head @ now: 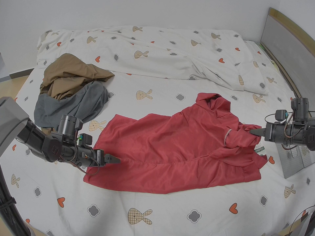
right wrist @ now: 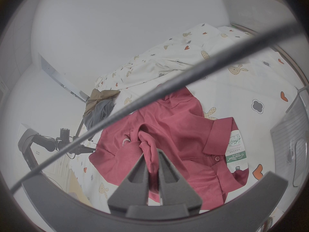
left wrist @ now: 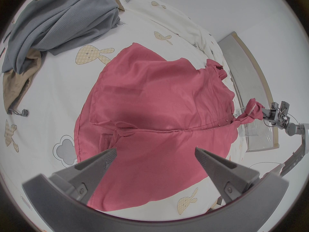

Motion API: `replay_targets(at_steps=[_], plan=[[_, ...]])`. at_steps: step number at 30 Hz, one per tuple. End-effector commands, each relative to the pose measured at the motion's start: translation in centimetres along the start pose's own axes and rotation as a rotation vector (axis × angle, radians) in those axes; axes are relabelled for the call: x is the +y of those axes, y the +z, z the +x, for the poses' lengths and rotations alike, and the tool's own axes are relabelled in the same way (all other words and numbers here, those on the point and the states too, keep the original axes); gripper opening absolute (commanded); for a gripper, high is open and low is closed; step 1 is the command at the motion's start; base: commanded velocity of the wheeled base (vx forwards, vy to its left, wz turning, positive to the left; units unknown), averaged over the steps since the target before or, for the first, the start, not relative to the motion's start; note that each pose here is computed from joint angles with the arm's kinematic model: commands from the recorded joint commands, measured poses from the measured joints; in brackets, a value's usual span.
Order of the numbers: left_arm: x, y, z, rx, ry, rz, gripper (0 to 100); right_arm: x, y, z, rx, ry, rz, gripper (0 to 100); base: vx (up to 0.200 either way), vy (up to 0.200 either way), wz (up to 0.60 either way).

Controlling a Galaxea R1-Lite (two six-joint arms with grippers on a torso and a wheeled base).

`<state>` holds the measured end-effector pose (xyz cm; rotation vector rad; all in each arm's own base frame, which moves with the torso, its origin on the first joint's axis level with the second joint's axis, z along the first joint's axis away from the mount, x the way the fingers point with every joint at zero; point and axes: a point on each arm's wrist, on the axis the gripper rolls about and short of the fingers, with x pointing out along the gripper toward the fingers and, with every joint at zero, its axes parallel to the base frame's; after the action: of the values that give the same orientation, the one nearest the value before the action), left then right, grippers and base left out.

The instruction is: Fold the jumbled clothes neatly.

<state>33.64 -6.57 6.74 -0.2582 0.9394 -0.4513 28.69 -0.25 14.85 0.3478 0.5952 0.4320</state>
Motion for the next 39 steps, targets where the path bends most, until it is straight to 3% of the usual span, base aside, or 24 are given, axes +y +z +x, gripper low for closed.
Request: replay_targets(at_steps=[1,15,16,29,39], plan=[[0.8,-0.3,1.3,0.011,0.006,-0.009,100,0.6,0.1,-0.8,-0.020,0.006,-0.013,0,0.000,0.000,0.00],[1.3,0.2,2.8,-0.009,0.000,0.002,100,0.6,-0.2,-1.0,-0.013,0.006,-0.010,0,0.000,0.000,0.00],[1.3,0.2,2.8,-0.011,0.001,0.004,0,0.6,-0.2,-1.0,-0.013,0.006,-0.010,0,0.000,0.000,0.00],[2.0,0.6,2.1,-0.032,0.014,-0.010,0,0.6,-0.3,-1.0,-0.013,0.004,-0.007,0,0.000,0.000,0.00],[2.1,1.6,-0.5,-0.101,0.027,-0.013,0,0.6,0.0,-0.9,-0.021,0.006,-0.012,0,0.000,0.000,0.00]])
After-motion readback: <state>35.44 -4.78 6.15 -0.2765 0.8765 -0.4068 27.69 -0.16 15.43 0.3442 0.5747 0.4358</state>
